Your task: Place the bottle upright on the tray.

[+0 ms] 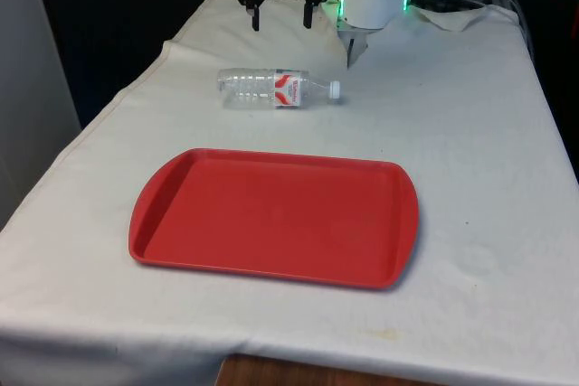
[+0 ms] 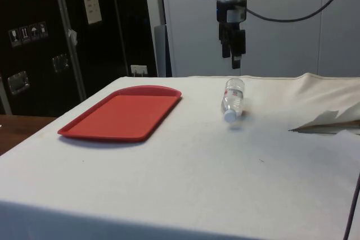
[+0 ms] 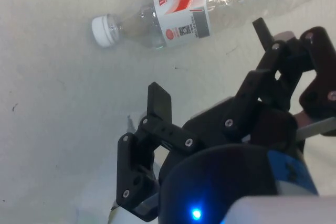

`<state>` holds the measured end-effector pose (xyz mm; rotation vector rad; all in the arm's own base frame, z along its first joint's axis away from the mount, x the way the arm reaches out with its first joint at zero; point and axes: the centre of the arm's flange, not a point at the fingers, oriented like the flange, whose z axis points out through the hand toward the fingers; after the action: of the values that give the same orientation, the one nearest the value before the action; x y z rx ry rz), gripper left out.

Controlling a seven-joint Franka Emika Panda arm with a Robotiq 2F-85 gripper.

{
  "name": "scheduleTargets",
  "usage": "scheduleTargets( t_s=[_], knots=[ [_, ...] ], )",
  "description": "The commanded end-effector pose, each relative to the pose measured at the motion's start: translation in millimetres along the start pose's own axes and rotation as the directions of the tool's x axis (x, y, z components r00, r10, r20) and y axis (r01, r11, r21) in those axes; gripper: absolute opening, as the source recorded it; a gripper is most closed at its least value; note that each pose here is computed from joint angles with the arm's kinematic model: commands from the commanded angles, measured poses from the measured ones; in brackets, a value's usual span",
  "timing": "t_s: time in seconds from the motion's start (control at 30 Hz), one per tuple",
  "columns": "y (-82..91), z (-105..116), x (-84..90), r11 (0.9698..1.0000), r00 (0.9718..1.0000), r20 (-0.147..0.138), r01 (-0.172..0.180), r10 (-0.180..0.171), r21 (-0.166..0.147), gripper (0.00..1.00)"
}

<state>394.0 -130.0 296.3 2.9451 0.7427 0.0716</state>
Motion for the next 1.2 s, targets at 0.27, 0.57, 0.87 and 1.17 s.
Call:
scheduleTargets(
  t_s=[0.27,0.57,0.87,1.17],
  knots=[
    [0.0,-0.1,1.4,0.9989,0.9989,0.003,0.046,-0.046,-0.010,1.00],
    [-1.7,-0.4,3.2,0.9965,0.9966,0.003,0.082,-0.082,-0.011,1.00],
    [-3.5,-0.3,5.0,0.9921,0.9922,0.005,0.125,-0.125,-0.012,1.00],
    [-6.6,-0.8,7.7,0.9857,0.9858,0.005,0.168,-0.168,-0.013,1.00]
  ],
)
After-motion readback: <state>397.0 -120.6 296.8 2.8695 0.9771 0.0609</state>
